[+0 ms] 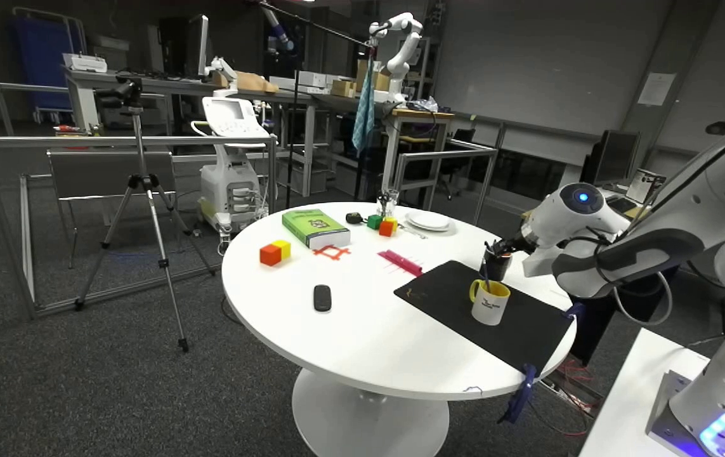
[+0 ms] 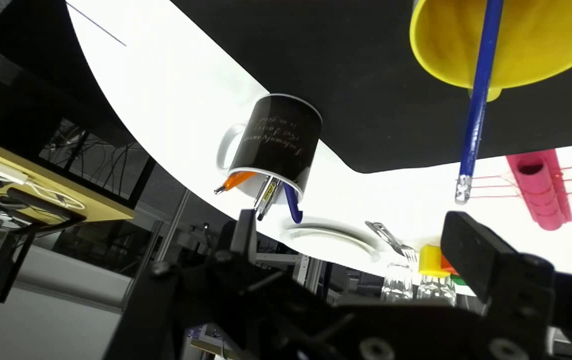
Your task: Put the pencil into the white cup
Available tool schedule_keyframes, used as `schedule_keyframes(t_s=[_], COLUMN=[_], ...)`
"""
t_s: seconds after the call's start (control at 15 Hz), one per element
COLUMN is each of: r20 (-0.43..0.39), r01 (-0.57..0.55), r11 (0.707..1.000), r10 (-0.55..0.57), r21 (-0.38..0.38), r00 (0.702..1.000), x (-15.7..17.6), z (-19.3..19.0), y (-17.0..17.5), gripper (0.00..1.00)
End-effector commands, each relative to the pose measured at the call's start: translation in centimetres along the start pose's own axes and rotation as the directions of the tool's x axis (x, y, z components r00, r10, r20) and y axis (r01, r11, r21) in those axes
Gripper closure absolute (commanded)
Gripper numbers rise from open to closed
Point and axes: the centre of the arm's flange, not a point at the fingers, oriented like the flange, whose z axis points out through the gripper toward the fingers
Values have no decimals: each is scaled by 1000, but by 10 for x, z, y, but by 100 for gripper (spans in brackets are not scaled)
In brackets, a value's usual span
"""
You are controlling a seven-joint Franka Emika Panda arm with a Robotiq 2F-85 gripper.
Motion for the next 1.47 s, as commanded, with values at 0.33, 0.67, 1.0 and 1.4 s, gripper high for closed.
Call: schedule_keyframes(t_s=[0.33, 0.67, 1.0, 1.4], r20=[155, 228, 301, 398], r01=[206, 265, 294, 319], r11=[972, 947, 921, 881], r10=[-222, -303, -365, -447], r21=[114, 183, 255, 348], r00=[963, 925, 881, 801], x=[35, 51, 63, 68], z=[-10, 0, 11, 23], y=[63, 93, 122, 142], gripper=[0, 0, 0, 0])
